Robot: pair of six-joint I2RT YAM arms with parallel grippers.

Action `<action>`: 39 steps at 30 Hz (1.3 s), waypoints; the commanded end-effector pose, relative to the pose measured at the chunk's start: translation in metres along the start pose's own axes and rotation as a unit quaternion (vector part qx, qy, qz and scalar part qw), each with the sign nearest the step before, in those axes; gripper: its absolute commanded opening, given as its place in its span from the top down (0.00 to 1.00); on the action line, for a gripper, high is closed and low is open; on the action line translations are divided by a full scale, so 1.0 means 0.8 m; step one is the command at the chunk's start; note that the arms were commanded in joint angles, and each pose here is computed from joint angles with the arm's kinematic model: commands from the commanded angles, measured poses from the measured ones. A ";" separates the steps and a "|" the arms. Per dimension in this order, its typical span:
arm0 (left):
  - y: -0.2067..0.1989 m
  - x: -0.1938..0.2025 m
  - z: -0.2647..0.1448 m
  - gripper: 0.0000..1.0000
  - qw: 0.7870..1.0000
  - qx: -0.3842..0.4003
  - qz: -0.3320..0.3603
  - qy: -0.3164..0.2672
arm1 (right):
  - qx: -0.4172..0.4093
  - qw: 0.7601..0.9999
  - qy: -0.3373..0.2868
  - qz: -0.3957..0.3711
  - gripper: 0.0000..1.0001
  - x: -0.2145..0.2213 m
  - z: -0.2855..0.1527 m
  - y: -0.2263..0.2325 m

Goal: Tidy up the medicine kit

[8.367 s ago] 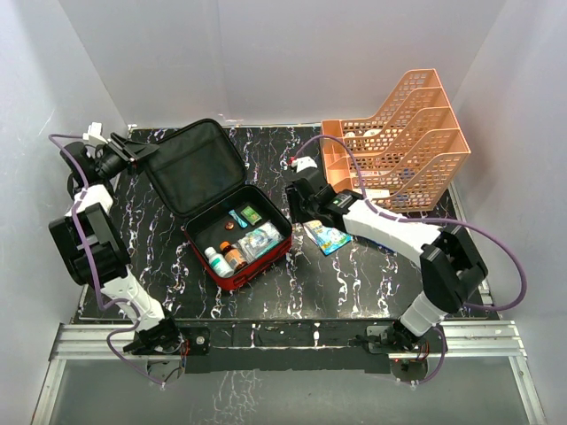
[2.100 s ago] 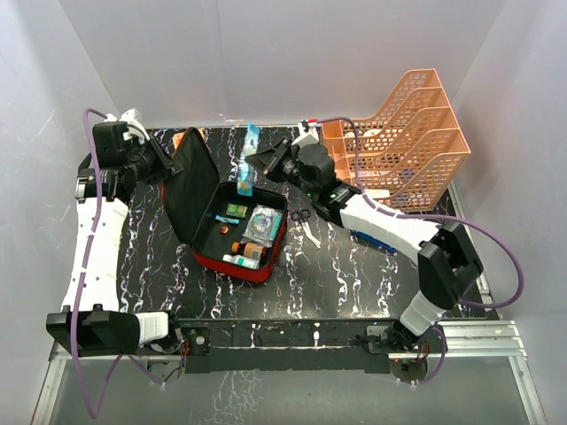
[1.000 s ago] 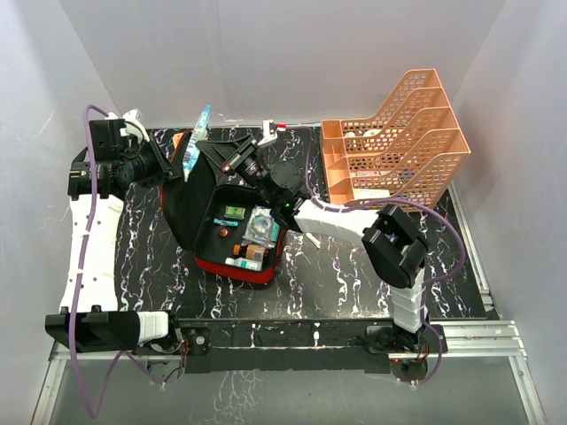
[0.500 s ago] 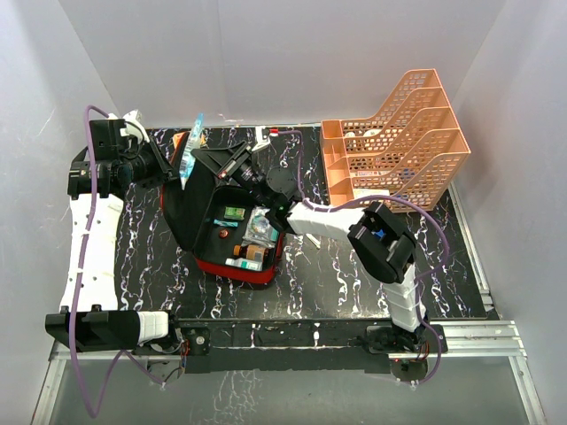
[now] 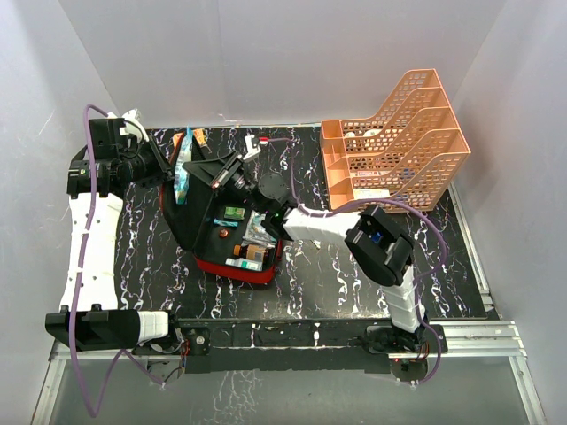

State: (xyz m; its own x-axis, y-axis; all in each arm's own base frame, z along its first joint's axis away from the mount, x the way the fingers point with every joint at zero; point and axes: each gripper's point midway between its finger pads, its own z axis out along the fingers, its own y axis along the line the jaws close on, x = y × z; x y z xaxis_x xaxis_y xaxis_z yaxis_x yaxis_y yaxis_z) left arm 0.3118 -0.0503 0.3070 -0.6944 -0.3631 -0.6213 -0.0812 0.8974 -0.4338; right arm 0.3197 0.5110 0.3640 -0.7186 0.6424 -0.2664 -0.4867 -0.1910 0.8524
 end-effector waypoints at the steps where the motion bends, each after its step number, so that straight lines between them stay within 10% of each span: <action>1: -0.021 -0.023 -0.022 1.00 0.999 0.027 0.008 -0.039 | -0.008 0.999 0.032 0.031 1.00 0.033 -0.007 0.031; 13: -0.021 -0.023 -0.023 1.00 0.999 0.026 0.008 -0.043 | 0.050 0.995 0.037 0.078 1.00 0.046 -0.022 0.015; 26: -0.022 -0.021 -0.023 1.00 0.999 0.031 0.008 -0.042 | 0.122 0.992 0.021 0.028 0.59 0.020 -0.019 -0.005; 39: -0.024 -0.022 -0.021 1.00 0.998 0.035 0.010 -0.043 | 0.160 0.983 0.029 -0.082 0.42 -0.016 -0.008 -0.016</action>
State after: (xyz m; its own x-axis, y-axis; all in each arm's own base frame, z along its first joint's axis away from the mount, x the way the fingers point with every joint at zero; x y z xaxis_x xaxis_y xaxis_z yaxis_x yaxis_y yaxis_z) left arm 0.3126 -0.0487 0.3071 -0.6907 -0.3645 -0.6246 -0.0861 0.8990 -0.4294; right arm 0.3242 0.5124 0.3113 -0.7363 0.5757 -0.3555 -0.3347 0.1466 0.9308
